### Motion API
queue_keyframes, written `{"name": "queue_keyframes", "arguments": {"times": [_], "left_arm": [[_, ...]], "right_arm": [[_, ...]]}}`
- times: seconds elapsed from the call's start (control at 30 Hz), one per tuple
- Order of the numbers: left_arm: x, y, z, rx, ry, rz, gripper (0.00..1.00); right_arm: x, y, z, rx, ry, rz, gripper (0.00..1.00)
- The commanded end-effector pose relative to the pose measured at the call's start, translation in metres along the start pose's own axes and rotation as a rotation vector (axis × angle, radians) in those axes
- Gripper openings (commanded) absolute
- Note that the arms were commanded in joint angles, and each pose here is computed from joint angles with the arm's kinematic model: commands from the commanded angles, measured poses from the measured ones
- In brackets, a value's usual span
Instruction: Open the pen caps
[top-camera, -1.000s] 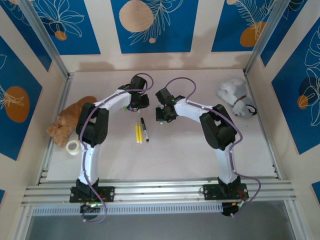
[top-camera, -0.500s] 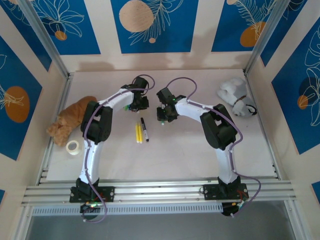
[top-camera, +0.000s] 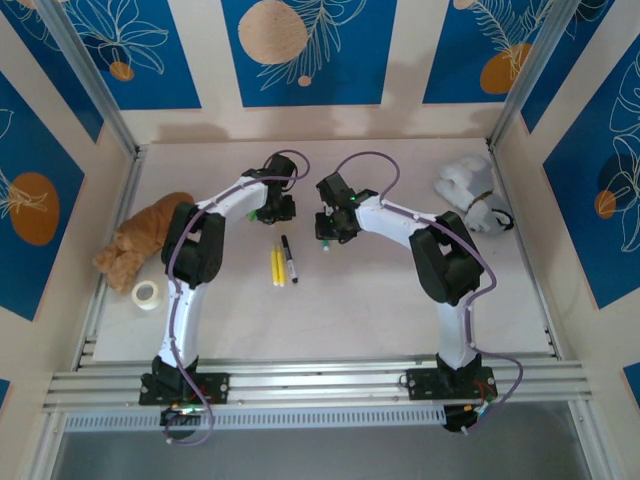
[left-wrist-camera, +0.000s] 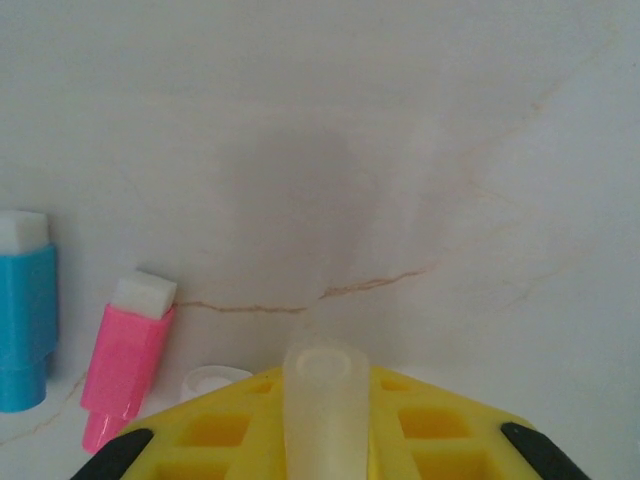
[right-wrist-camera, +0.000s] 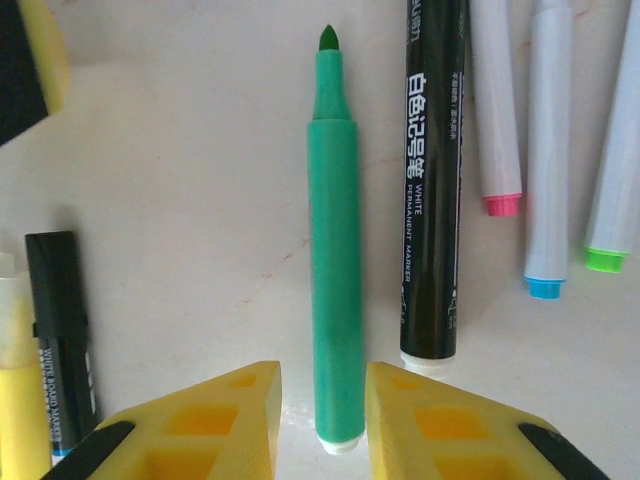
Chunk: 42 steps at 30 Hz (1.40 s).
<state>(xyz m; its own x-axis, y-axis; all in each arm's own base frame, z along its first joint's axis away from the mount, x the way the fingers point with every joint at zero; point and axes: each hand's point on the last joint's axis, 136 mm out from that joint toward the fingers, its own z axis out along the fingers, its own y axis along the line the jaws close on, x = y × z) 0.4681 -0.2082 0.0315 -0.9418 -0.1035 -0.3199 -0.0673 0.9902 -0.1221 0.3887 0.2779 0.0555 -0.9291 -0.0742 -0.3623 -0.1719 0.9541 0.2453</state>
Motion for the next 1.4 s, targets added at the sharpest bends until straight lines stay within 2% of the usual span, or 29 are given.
{"name": "queue_keyframes", "arguments": {"times": [0.0,0.27,0.37,0.47,0.6,0.7,0.8,1.03,1.37], "left_arm": [[-0.006,0.001,-0.009,-0.020,-0.009,0.017,0.23],[-0.013,0.003,-0.021,-0.034,-0.029,0.014,0.26],[-0.020,0.002,-0.037,-0.026,-0.059,0.011,0.25],[-0.028,0.000,-0.063,-0.008,-0.105,0.006,0.25],[-0.035,-0.001,-0.108,0.043,-0.189,-0.012,0.26],[-0.028,-0.004,-0.137,0.129,-0.246,-0.041,0.28],[-0.012,-0.005,-0.155,0.228,-0.284,-0.097,0.30],[0.023,-0.009,-0.162,0.392,-0.274,-0.170,0.32],[0.051,0.006,-0.147,0.386,-0.246,-0.184,0.31]], "right_arm": [[-0.001,0.006,-0.020,-0.031,-0.015,-0.004,0.29],[0.007,0.007,-0.034,-0.047,-0.025,-0.006,0.29],[0.014,0.012,-0.043,-0.073,-0.028,-0.016,0.29],[0.023,0.022,-0.053,-0.099,-0.025,-0.050,0.29],[0.044,0.043,-0.062,-0.130,-0.009,-0.121,0.35],[0.059,0.058,-0.060,-0.133,0.011,-0.160,0.42],[0.070,0.072,-0.051,-0.140,0.042,-0.184,0.42],[0.089,0.091,-0.016,-0.062,0.104,-0.251,0.42],[0.089,0.091,0.014,0.002,0.131,-0.251,0.43]]}}
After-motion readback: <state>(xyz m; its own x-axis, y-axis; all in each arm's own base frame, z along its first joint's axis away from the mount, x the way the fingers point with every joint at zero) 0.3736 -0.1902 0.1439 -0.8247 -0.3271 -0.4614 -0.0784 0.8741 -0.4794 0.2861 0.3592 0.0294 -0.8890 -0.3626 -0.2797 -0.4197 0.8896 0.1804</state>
